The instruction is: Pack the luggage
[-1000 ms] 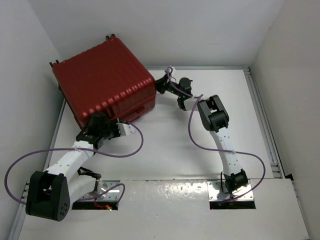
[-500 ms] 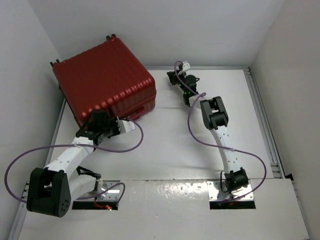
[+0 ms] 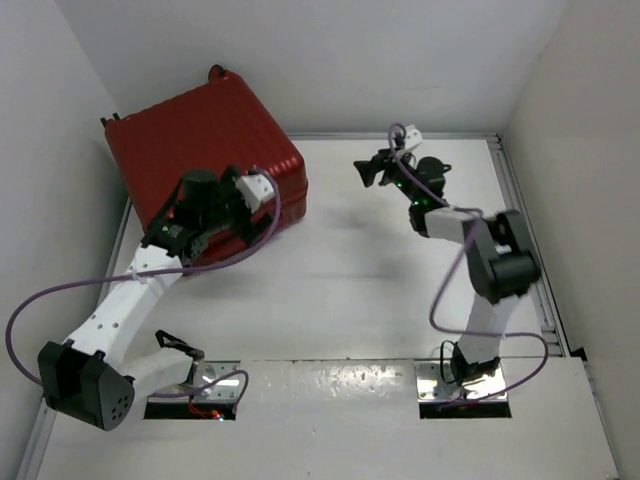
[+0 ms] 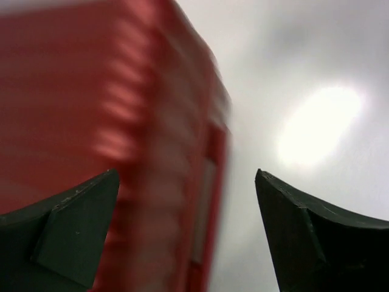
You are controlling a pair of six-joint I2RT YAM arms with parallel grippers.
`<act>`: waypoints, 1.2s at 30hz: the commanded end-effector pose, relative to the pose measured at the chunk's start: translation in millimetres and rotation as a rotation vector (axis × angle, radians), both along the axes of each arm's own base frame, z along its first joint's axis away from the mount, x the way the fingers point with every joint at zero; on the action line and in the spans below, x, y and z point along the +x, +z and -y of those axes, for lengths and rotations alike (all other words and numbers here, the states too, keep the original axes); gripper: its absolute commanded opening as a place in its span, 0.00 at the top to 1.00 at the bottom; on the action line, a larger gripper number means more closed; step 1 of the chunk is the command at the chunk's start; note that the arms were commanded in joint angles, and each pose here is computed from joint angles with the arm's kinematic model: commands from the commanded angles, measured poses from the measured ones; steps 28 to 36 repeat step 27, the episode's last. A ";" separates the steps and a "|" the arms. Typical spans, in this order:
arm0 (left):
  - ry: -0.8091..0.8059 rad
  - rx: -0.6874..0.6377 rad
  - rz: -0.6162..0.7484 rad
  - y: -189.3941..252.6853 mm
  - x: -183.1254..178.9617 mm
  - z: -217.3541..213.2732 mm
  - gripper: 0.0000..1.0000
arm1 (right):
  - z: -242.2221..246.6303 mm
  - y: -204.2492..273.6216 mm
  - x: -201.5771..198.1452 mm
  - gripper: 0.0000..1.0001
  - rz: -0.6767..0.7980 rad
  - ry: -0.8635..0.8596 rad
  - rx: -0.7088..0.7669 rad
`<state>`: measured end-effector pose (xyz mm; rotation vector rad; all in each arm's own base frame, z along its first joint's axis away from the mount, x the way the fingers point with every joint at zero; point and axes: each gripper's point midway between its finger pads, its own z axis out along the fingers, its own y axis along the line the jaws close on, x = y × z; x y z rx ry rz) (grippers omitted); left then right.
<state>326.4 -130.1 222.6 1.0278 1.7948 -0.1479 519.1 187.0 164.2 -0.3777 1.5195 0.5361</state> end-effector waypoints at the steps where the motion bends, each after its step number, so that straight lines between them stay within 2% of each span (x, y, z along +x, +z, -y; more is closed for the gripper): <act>1: 0.144 -0.215 0.273 127.5 29.3 2.7 0.00 | 12.6 37.8 -47.4 0.14 0.001 0.040 -0.058; 2: 0.151 -0.279 0.273 152.1 23.6 6.9 0.00 | 20.5 10.0 -61.9 0.08 -0.129 0.036 -0.085; 3: 0.141 -0.293 0.239 152.1 24.0 16.0 0.00 | 27.5 7.7 -67.7 0.00 -0.179 0.028 -0.090; 4: 0.139 -0.296 0.202 150.1 23.3 20.8 0.00 | 33.1 15.3 -86.0 0.00 -0.244 0.026 -0.100; 5: 0.156 -0.286 0.120 144.7 17.5 21.9 0.00 | 44.1 2.6 -98.1 0.00 -0.341 0.035 -0.109; 9: 0.291 -0.210 -0.197 60.7 19.4 20.3 0.00 | 69.3 3.4 -144.3 0.00 -0.471 0.025 -0.116; 10: 0.352 -0.194 -0.219 47.4 22.9 13.3 0.00 | 74.4 -2.9 -155.4 0.00 -0.511 0.016 -0.123; 11: 0.377 -0.186 -0.257 35.1 21.9 8.6 0.00 | 82.7 13.2 -165.6 0.00 -0.473 -0.003 -0.128; 12: 0.405 -0.174 -0.280 20.2 22.6 -0.9 0.00 | 92.0 2.6 -173.9 0.00 -0.501 -0.028 -0.137; 17: 0.432 -0.283 -0.183 35.9 25.7 -8.9 0.00 | 123.5 14.0 -196.9 0.00 -0.468 -0.135 -0.143; 19: 0.500 -0.310 -0.166 37.8 29.0 -16.2 0.00 | 132.6 16.9 -198.3 0.00 -0.461 -0.165 -0.133; 27: 0.568 -0.328 -0.138 41.0 33.2 -27.4 0.00 | 143.8 31.8 -194.7 0.00 -0.422 -0.197 -0.109; 36: 0.568 -0.328 -0.138 41.0 33.2 -27.4 0.00 | 143.8 31.8 -194.7 0.00 -0.422 -0.197 -0.109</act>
